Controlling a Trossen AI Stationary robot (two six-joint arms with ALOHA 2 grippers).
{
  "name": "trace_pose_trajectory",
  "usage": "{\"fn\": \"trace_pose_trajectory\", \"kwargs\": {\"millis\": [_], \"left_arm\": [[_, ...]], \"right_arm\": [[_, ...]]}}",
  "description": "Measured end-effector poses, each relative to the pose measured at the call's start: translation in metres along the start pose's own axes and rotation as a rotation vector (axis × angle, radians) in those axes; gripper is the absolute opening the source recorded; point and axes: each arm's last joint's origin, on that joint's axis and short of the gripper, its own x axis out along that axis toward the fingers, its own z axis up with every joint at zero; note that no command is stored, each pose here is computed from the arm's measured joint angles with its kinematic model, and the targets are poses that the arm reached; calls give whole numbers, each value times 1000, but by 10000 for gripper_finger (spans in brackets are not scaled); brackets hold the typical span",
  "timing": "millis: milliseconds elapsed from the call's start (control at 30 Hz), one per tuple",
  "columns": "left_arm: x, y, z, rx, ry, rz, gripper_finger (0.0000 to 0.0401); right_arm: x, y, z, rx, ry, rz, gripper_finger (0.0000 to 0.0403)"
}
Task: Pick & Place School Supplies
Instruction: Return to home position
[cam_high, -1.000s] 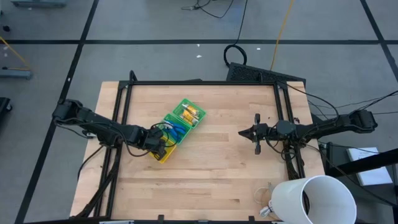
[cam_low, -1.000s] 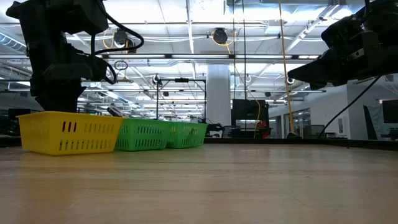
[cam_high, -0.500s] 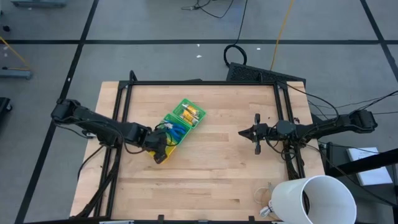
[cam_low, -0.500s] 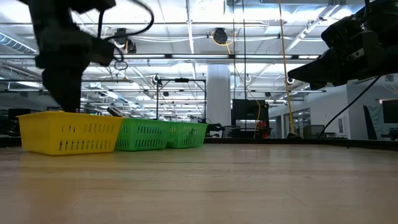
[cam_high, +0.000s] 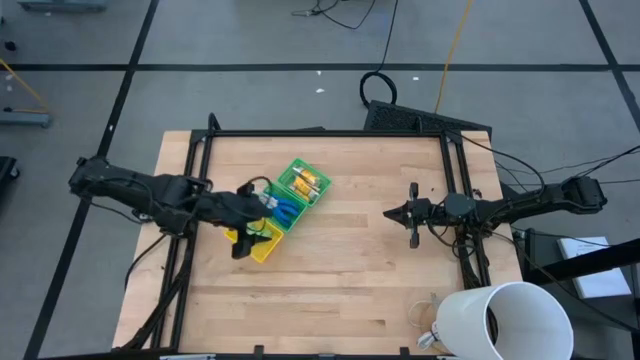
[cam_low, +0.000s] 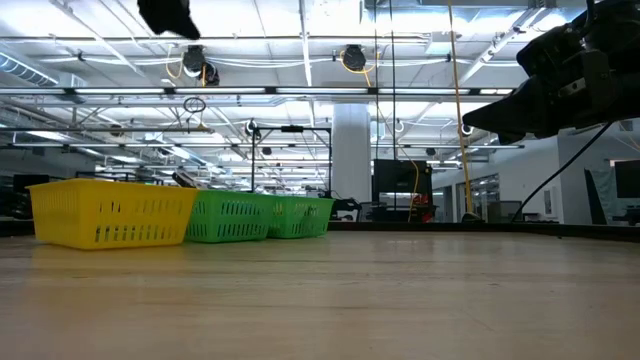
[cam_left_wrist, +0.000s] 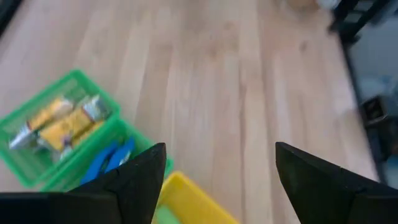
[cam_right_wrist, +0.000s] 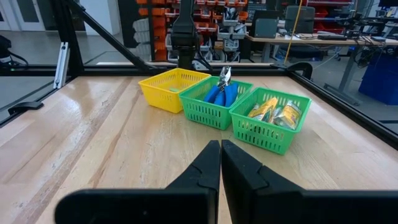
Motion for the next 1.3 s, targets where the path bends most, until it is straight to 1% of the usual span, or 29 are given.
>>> {"fn": "trace_pose_trajectory", "kwargs": {"millis": [67,167,333,533,733,1033,1200,1300], "left_arm": [[-7,-1,3,-3,-51,-16,302],[-15,-2,6,23,-117,-36,306],[-14,-2,7,43,-124,-36,308],[-15,-3,11,109,-171,-41,308],[-15,-3,12,114,-179,-35,308],[-17,-4,20,99,-263,-44,308],[-18,-5,23,185,-297,-35,308],[-17,-5,23,196,-297,-35,308]], "right_arm": [[0,0,0,0,1,0,9],[0,0,0,0,1,0,9],[0,0,0,0,1,0,9],[0,0,0,0,1,0,9],[0,0,0,0,1,0,9],[0,0,0,0,1,0,9],[0,0,0,0,1,-1,9],[0,0,0,0,1,0,9]]}}
